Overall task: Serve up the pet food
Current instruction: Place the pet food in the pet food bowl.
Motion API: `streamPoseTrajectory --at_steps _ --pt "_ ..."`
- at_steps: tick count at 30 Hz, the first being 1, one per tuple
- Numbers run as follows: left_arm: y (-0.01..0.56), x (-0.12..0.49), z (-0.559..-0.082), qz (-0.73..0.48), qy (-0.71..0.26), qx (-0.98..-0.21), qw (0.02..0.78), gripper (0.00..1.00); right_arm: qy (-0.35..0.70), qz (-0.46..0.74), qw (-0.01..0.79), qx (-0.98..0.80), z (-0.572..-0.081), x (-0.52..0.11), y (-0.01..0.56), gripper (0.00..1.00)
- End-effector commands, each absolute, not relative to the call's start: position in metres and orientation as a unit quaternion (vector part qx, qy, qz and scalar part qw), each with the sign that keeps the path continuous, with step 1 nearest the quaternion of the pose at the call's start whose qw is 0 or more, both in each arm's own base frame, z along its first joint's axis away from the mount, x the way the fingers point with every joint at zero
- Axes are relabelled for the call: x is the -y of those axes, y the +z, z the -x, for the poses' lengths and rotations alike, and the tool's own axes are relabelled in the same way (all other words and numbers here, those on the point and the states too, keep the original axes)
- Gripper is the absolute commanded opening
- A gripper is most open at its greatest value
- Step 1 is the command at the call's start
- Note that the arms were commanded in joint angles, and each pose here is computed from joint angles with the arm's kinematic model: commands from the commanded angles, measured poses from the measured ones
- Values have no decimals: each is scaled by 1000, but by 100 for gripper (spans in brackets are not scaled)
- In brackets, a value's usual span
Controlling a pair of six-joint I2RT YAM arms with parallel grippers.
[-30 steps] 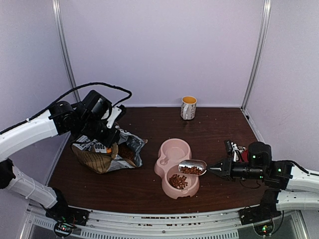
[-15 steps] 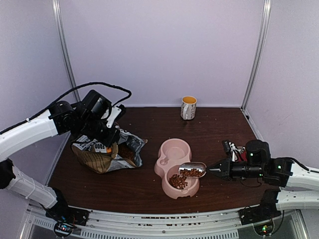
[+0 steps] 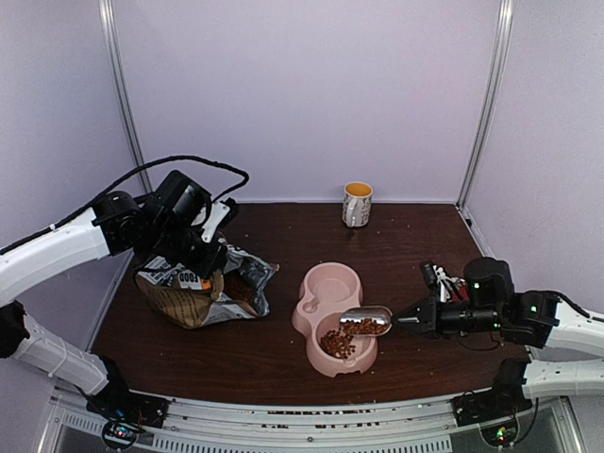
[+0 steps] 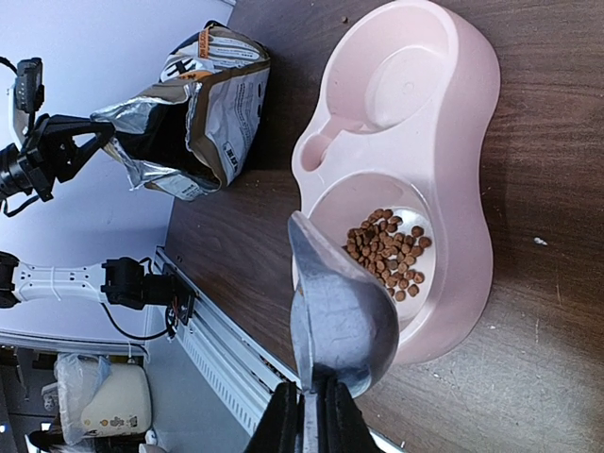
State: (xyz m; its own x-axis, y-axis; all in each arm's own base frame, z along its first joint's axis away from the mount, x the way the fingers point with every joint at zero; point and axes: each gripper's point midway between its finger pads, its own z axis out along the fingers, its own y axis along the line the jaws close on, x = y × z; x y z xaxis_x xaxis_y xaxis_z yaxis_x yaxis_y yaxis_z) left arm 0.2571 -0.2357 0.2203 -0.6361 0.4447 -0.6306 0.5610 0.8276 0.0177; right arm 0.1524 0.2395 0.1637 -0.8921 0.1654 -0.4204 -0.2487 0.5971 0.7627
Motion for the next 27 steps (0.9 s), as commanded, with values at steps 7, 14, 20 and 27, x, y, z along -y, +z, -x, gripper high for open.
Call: streamPoseTrajectory --at_steps 7,14,20,27 --pt "252 238 -277 -255 -102 -881 386 0 431 40 251 -866 -153 -237 179 0" --pt "252 237 -277 -254 -102 -881 387 0 411 45 253 -875 -152 -233 179 0" --pt "253 237 -277 -254 -102 -880 387 0 400 48 255 -879 -153 -230 181 0" --pt "253 237 -277 -254 -102 -880 387 0 396 52 256 -880 -153 -230 184 0"
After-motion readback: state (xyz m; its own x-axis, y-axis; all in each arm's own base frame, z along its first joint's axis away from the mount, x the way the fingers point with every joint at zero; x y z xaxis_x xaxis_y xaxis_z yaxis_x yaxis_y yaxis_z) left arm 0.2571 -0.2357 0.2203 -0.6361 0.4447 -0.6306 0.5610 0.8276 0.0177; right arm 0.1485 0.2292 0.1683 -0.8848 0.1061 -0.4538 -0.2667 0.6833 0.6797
